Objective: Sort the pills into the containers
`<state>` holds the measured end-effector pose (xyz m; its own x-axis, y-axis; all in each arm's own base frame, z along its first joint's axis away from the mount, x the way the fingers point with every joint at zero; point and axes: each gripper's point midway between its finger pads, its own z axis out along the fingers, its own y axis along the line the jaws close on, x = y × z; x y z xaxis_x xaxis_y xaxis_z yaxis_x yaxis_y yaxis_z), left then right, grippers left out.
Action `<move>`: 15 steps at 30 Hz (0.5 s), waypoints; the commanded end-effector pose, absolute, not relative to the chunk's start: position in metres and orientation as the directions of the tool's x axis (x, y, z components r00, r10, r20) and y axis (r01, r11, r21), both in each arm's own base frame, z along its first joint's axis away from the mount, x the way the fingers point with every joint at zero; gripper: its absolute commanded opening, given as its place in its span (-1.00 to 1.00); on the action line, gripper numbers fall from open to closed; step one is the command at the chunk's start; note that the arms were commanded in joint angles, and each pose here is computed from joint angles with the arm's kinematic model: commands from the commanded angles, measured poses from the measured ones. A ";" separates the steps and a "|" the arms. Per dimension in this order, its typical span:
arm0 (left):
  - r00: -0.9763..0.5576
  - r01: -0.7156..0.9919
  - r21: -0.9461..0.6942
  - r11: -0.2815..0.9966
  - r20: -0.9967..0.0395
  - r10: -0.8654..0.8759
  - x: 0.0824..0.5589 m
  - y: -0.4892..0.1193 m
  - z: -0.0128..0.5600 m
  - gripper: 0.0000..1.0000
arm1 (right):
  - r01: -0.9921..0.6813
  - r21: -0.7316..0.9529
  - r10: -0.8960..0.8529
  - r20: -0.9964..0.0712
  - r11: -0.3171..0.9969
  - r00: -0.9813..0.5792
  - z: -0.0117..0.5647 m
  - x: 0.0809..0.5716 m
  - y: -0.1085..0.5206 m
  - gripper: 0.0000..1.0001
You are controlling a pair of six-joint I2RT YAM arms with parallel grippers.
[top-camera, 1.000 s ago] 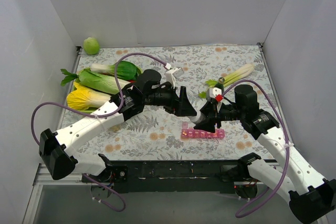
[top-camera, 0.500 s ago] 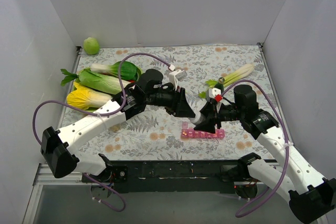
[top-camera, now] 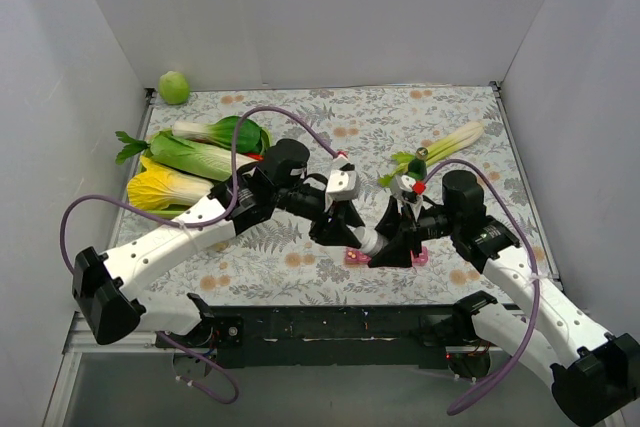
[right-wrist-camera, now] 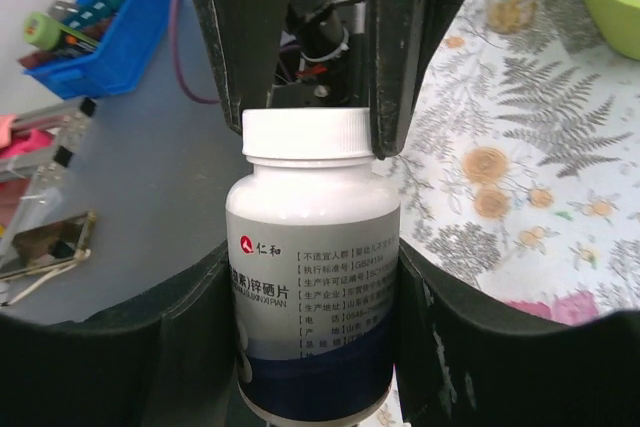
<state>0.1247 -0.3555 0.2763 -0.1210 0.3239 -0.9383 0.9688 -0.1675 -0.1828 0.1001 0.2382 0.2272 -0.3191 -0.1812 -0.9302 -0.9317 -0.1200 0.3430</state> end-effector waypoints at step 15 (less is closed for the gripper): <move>-0.686 0.708 -0.682 0.181 -0.726 -0.055 0.152 -0.318 0.345 0.96 | -0.985 0.158 -0.159 -0.976 -0.066 -0.146 0.244 0.113 0.234 -0.97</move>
<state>0.1306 -0.3104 0.3511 -0.2813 -0.0345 -0.9590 0.9595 0.0051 -0.2816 0.0918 0.2359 0.2355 -0.3094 -0.1526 -0.9386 -0.9305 -0.1551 0.3319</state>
